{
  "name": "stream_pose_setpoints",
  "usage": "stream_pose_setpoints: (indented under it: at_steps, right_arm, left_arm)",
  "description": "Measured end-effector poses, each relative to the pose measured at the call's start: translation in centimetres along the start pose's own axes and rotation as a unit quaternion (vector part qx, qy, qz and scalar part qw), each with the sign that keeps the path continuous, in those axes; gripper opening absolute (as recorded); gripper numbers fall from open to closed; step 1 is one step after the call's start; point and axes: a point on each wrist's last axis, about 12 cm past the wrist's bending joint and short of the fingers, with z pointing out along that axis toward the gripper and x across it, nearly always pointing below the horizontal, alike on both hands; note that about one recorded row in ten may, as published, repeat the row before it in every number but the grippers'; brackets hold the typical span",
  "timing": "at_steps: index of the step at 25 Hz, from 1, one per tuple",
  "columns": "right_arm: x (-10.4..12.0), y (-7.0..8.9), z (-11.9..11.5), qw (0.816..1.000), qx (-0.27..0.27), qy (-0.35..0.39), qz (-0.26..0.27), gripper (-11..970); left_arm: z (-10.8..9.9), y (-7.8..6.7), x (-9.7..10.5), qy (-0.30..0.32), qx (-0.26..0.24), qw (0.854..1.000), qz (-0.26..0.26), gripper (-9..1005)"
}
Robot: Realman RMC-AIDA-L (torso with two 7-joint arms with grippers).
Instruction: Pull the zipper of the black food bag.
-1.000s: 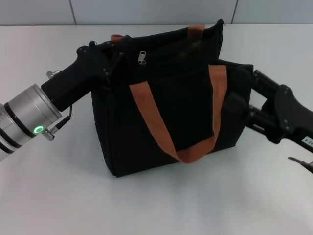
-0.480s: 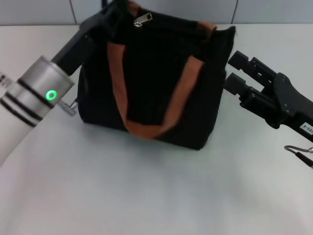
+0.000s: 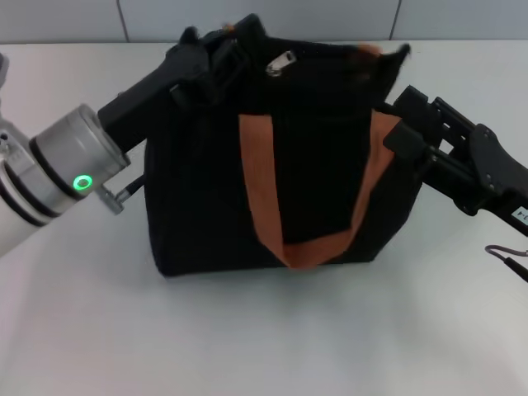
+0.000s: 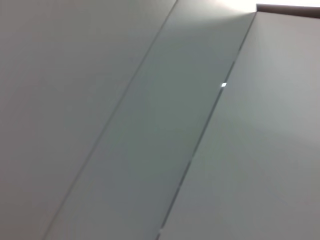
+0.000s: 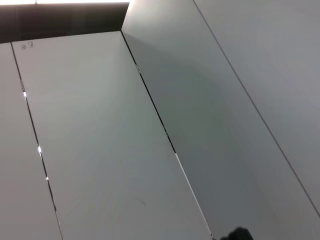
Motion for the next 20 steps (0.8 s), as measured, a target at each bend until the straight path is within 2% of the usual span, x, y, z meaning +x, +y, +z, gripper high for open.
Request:
stream_pose_setpoints:
  at_steps: [2, 5, 9, 12, 13, 14, 17, 18, 20]
  right_arm:
    - [0.0, 0.0, 0.1, 1.0, 0.0, 0.0, -0.001, 695]
    - [0.0, -0.2, 0.2, 1.0, 0.003, 0.0, 0.0, 694]
    - [-0.2, -0.2, 0.3, 0.999, 0.008, -0.021, 0.036, 692]
    - [-0.3, -0.2, 0.4, 0.997, 0.015, -0.042, 0.06, 690]
    - [-0.3, -0.2, 0.5, 0.997, 0.016, -0.046, 0.062, 690]
    - [-0.3, -0.3, 0.7, 0.997, 0.016, -0.047, 0.066, 689]
    - [-0.5, -0.9, 1.4, 0.994, 0.024, -0.045, 0.093, 688]
    - [-0.6, -1.1, 1.7, 0.993, 0.025, -0.043, 0.106, 687]
    - [-0.6, -1.2, 2.1, 0.993, 0.019, -0.04, 0.111, 686]
  left_arm:
    - [-0.8, 0.2, 0.3, -0.004, -0.02, 1.0, -0.003, 18]
    - [-1.6, 0.0, 0.5, -0.005, -0.022, 1.0, -0.009, 18]
    - [-2.8, 0.0, 0.9, -0.016, -0.042, 0.999, -0.012, 18]
    - [-2.7, -0.4, 0.8, -0.009, -0.019, 1.0, -0.005, 18]
    - [-2.2, -1.5, 0.7, 0.0, 0.04, 0.999, 0.023, 18]
    - [-2.0, -1.7, 0.7, 0.004, 0.052, 0.998, 0.032, 18]
    - [-1.8, -1.7, 0.7, 0.005, 0.056, 0.998, 0.041, 18]
    - [-1.8, -1.3, 0.7, 0.002, 0.033, 0.999, 0.031, 18]
    - [-1.8, -1.1, 0.7, 0.005, 0.028, 0.999, 0.031, 18]
